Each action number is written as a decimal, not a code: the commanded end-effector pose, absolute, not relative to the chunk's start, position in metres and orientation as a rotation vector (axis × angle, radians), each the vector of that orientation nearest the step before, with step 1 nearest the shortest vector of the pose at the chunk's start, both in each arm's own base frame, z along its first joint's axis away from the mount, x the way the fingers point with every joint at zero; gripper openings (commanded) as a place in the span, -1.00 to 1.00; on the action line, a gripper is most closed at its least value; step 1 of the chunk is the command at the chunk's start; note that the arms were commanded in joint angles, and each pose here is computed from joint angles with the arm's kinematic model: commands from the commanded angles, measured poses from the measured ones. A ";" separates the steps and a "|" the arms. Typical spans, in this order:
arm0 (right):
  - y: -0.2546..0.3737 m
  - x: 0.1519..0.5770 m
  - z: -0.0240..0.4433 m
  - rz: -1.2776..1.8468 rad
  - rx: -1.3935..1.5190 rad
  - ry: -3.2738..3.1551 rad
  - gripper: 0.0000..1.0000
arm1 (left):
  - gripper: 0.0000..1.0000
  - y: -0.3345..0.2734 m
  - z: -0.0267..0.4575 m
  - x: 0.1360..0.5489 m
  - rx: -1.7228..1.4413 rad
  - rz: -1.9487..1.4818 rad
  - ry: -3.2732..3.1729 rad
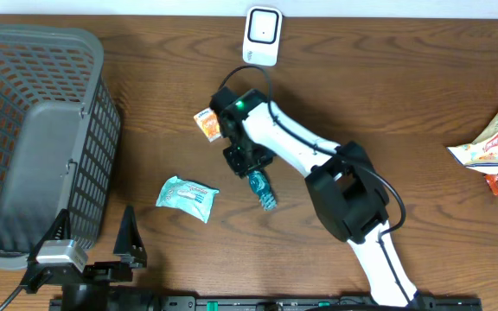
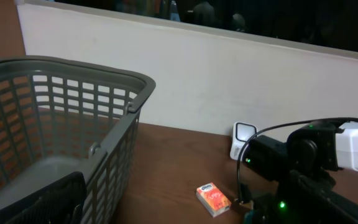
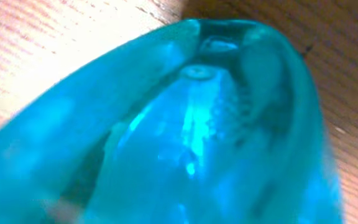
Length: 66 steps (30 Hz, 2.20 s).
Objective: Scan the item barcode
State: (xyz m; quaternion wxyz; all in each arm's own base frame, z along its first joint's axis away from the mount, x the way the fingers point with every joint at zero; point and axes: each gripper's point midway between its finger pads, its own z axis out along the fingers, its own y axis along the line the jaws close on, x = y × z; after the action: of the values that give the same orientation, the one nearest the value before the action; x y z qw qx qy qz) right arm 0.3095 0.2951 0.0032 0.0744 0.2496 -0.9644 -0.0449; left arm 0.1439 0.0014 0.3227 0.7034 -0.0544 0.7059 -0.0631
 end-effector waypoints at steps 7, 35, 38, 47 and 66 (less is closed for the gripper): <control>0.263 0.303 -0.038 -0.203 0.822 -2.715 -0.08 | 0.96 0.002 0.323 0.144 -0.110 -0.127 1.568; 0.255 0.327 -0.024 -0.069 0.702 -2.829 -0.77 | 0.96 0.002 0.323 0.144 -0.110 -0.127 1.569; 0.237 0.335 -0.019 0.103 0.643 -2.877 -0.74 | 0.96 0.002 0.323 0.144 -0.110 -0.127 1.568; 0.211 0.366 0.009 0.396 0.554 -3.038 -0.51 | 0.96 0.002 0.323 0.144 -0.110 -0.127 1.568; 0.217 0.371 0.006 0.325 0.528 -3.060 -0.11 | 0.96 0.002 0.323 0.144 -0.109 -0.127 1.569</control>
State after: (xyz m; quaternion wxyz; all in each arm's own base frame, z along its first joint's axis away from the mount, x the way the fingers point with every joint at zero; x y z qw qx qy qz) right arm 0.3710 0.2219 0.0068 0.0069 0.1783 -0.9791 0.0980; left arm 0.1439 0.0014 0.3225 0.7032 -0.0544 0.7061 -0.0631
